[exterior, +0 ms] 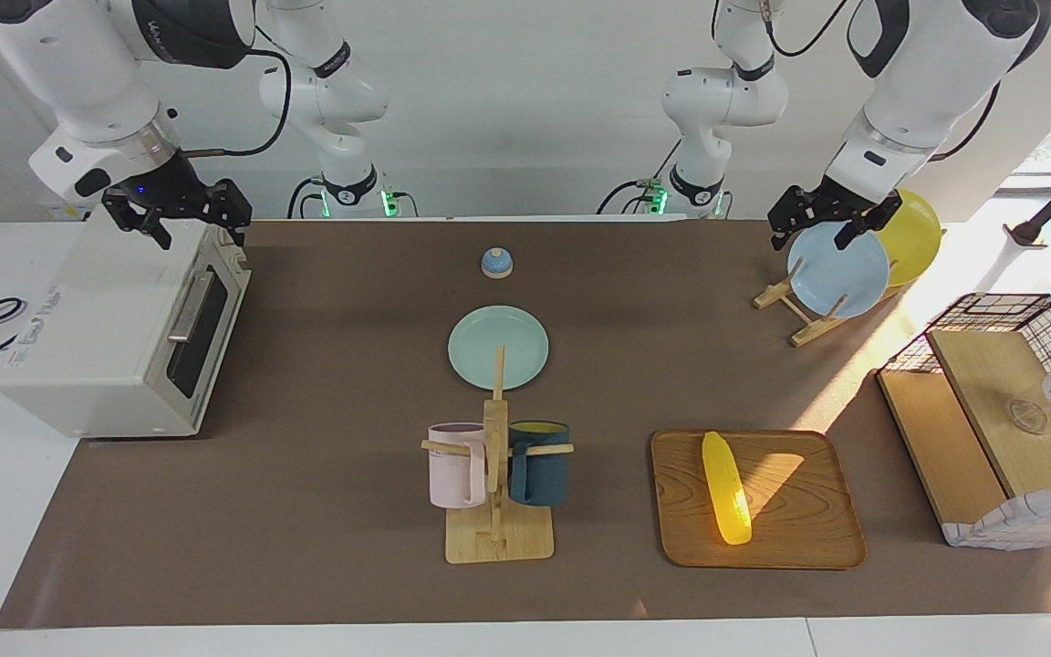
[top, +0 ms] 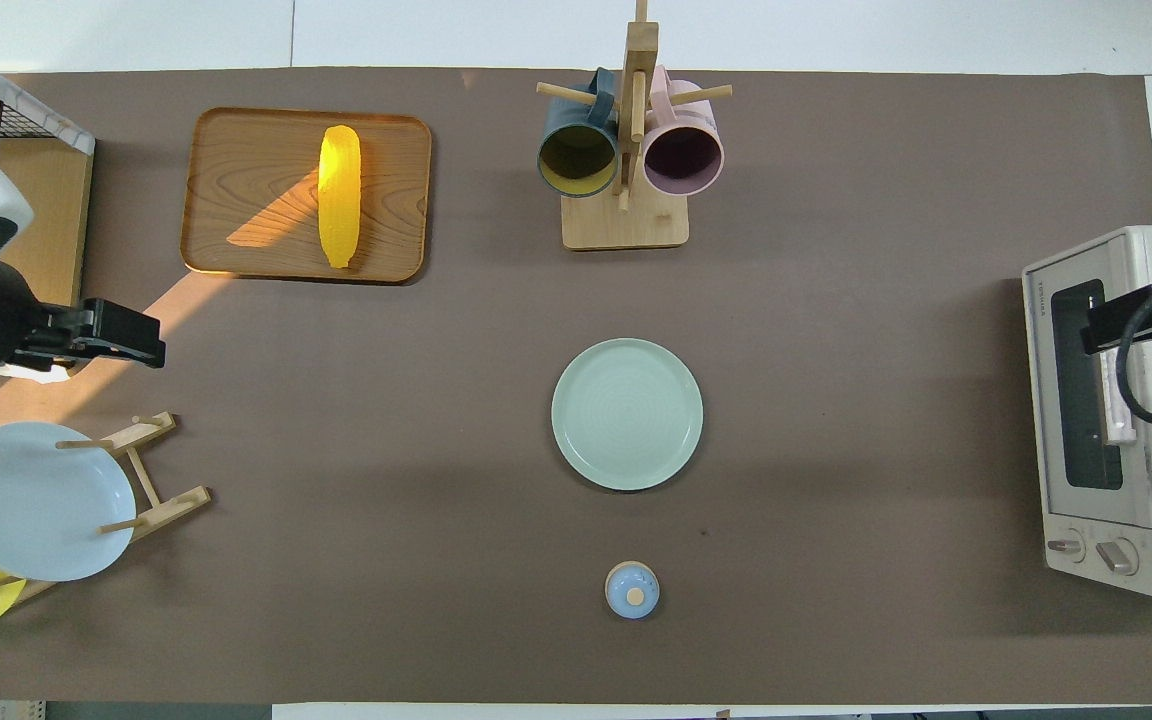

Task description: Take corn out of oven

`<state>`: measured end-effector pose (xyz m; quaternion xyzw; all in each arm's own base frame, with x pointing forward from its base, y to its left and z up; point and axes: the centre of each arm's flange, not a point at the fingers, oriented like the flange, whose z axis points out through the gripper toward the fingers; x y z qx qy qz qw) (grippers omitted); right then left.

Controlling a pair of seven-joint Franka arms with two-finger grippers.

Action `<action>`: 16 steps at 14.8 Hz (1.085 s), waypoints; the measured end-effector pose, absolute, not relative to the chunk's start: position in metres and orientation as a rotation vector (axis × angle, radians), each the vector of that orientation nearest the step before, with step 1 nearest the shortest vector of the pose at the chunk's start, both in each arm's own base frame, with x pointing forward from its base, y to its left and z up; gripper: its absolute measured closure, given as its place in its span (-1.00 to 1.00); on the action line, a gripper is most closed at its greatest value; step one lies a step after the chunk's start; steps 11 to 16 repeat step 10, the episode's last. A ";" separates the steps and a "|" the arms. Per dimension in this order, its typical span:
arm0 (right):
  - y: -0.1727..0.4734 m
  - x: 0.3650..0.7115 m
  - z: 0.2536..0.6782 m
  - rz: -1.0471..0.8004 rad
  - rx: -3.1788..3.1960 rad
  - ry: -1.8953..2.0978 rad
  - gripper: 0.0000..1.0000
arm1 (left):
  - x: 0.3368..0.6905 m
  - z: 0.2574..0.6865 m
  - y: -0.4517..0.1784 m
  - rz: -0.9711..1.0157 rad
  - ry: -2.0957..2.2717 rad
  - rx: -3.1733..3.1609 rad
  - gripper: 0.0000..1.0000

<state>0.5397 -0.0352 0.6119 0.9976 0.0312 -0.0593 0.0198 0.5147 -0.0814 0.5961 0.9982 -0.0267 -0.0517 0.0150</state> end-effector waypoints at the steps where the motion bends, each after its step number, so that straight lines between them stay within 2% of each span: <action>1: -0.035 0.540 0.612 -0.184 3.095 0.097 -1.00 | 0.511 0.592 -0.085 -0.173 -0.094 3.109 -1.00; 7: -0.035 0.540 0.612 -0.184 3.095 0.097 -1.00 | 0.526 0.617 -0.086 -0.091 -0.093 3.101 -1.00; 16: -0.035 0.540 0.612 -0.185 3.095 0.097 -1.00 | 0.529 0.616 -0.085 -0.095 -0.091 3.102 -1.00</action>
